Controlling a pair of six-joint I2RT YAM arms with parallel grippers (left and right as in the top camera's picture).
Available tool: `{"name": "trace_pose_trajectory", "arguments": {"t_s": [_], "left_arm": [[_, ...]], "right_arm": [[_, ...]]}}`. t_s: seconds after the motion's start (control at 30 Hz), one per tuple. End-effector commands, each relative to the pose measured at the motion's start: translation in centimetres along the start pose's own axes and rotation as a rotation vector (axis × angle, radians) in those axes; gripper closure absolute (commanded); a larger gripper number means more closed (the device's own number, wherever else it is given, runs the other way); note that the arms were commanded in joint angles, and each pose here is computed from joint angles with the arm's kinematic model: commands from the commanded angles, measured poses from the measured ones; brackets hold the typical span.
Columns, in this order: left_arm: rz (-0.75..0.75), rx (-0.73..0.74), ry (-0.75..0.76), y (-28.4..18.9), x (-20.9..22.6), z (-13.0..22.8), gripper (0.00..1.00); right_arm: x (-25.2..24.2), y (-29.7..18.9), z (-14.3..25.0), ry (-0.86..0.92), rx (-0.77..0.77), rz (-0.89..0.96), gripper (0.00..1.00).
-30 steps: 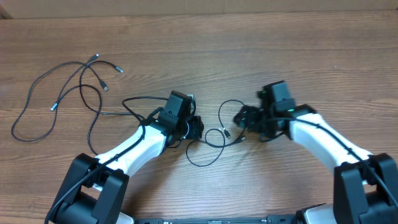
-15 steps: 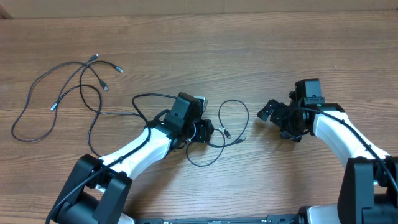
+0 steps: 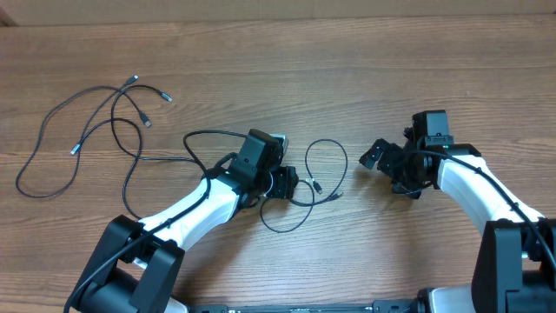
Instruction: Untangle cables
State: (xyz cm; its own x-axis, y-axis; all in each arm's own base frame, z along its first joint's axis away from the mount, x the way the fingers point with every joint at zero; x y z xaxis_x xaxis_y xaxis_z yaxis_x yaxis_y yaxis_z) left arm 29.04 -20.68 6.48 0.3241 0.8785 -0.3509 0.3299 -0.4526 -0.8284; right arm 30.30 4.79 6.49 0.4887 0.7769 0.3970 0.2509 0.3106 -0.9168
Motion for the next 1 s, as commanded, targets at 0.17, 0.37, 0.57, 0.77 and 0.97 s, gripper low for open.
{"name": "trace_pose_trajectory", "arguments": {"t_s": [0.17, 0.37, 0.57, 0.77, 0.97], "left_arm": [[-0.018, 0.006, 0.03, 0.22, 0.09, 0.16, 0.33], [-0.021, 0.015, 0.027, 0.21, 0.18, 0.34, 0.47], [-0.018, 0.004, 0.022, 0.21, 0.11, 0.11, 0.57], [-0.02, 0.011, 0.02, 0.21, 0.15, 0.27, 0.56], [-0.019, 0.012, 0.02, 0.21, 0.14, 0.28, 0.8]], "right_arm": [[0.28, -0.24, -0.29, -0.004, -0.011, -0.011, 0.0], [0.28, -0.24, -0.29, -0.004, -0.011, -0.011, 0.0], [0.28, -0.24, -0.29, -0.004, -0.011, -0.011, 0.0], [0.28, -0.24, -0.29, -0.004, -0.011, -0.011, 0.0], [0.28, -0.24, -0.29, -0.004, -0.011, -0.011, 0.0]]}}
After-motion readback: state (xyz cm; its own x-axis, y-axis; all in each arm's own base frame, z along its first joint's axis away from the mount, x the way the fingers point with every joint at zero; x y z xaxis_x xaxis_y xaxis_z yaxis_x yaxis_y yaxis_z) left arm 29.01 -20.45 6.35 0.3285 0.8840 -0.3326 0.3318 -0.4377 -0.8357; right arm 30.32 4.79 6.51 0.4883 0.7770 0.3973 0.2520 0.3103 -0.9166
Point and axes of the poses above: each gripper's point midway between its finger pads, its own y axis out along the fingers, its own x axis along the line the jaws close on, z = x × y, the point moved 4 cm from there along -y, back along the fingers, and after that the axes turned 4 degrees about y, right-handed, at the moved point
